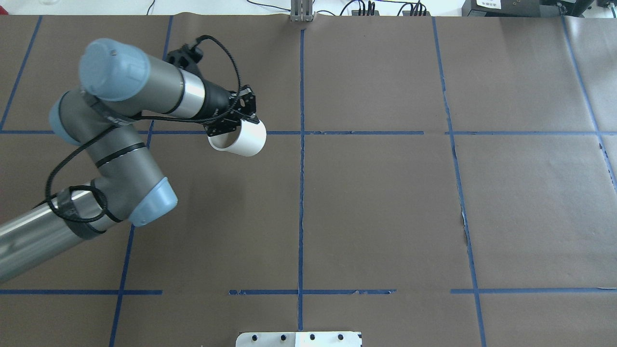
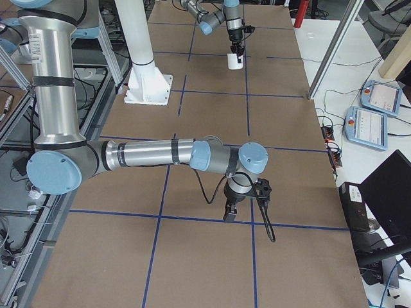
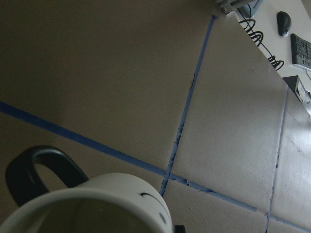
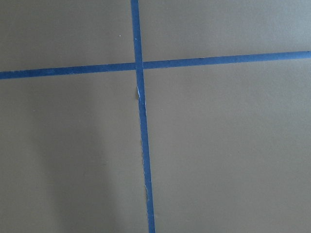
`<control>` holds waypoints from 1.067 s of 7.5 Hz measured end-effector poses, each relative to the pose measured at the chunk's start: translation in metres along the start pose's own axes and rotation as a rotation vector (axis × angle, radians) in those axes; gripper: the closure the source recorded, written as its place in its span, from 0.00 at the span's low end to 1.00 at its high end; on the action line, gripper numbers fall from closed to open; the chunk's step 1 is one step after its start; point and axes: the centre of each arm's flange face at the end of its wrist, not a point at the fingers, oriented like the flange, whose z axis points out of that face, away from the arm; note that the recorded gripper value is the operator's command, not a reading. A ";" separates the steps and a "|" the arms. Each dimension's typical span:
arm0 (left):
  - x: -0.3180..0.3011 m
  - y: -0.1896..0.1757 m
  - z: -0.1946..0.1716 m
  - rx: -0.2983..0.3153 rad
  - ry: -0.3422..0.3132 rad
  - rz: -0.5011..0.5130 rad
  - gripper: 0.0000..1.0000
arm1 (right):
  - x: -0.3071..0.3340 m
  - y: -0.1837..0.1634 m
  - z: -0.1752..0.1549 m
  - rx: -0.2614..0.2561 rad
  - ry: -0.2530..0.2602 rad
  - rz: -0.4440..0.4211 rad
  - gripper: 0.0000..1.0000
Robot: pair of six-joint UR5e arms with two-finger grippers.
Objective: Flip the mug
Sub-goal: 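Lift the mug with the left gripper and swing it farther from the robot, then rotate the mug upright and lower it onto the table with the left gripper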
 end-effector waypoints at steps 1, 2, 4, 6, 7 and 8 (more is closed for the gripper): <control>0.027 0.023 0.023 0.007 -0.102 -0.023 1.00 | 0.000 0.000 0.000 0.000 0.000 0.000 0.00; 0.048 0.039 0.054 0.033 -0.186 -0.036 1.00 | 0.000 0.000 0.000 0.000 0.000 0.000 0.00; 0.066 0.067 0.107 0.069 -0.295 -0.035 0.93 | 0.000 0.000 0.000 0.000 0.000 0.000 0.00; 0.060 0.087 0.130 0.089 -0.329 -0.019 0.00 | 0.000 0.000 0.000 0.000 0.000 0.000 0.00; 0.058 0.090 0.130 0.105 -0.325 -0.010 0.00 | 0.000 0.000 0.000 0.000 0.000 0.000 0.00; 0.056 0.090 0.120 0.111 -0.302 0.000 0.00 | 0.000 0.000 0.000 0.000 0.000 0.000 0.00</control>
